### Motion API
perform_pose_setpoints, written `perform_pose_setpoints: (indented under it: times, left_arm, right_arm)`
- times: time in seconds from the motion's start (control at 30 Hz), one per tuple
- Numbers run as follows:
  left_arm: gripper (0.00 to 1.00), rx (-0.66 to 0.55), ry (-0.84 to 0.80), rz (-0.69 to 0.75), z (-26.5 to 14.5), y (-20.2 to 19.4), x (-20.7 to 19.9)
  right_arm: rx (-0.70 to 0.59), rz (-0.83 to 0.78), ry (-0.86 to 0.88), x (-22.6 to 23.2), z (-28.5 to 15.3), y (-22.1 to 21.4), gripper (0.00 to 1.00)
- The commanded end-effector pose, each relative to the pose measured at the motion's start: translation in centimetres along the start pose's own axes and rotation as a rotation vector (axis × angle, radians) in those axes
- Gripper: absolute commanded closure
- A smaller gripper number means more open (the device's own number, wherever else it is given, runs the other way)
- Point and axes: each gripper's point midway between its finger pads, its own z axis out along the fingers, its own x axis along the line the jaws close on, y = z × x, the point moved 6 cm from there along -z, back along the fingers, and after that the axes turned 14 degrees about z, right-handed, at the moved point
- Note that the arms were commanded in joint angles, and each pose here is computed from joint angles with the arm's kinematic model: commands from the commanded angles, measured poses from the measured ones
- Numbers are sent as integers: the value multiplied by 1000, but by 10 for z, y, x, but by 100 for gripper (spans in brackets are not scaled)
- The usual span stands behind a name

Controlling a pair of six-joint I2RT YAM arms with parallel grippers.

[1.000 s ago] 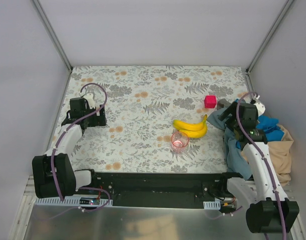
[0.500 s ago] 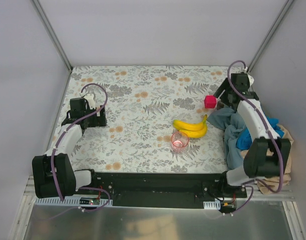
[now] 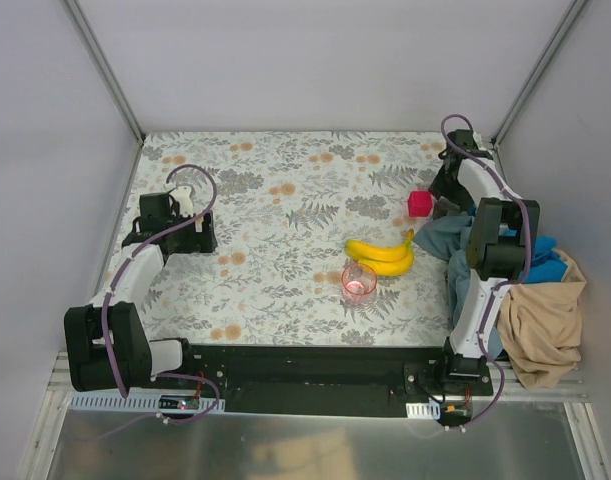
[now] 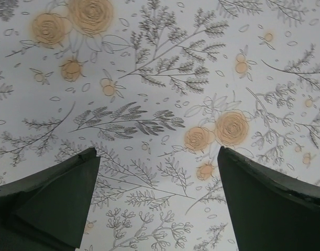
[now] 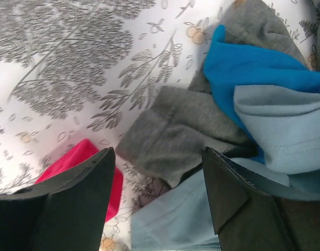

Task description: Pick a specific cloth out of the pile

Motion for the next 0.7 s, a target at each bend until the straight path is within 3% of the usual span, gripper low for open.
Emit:
perform_pose_setpoints:
  times: [0.0, 0.1, 0.23, 0.37, 0.53, 0.67]
  left_arm:
    - [1, -43, -183, 41, -10, 14, -16]
    - [1, -40, -208, 39, -11, 14, -19]
    - [1, -31, -195, 40, -10, 13, -17]
    - [1, -59, -319, 54, -14, 15, -31]
    - [1, -89, -491, 82, -24, 16, -49]
    - [1, -82, -509, 81, -24, 16, -51]
  right_arm:
    - [30, 70, -25, -8, 6, 10, 28]
    - [62, 72, -45, -12, 17, 4, 28]
    - [106, 75, -47, -15, 30, -2, 36]
    - [166, 67, -11, -11, 34, -5, 59]
    - [180, 46, 15, -7, 25, 2, 98]
    - [116, 45, 63, -5, -8, 25, 100]
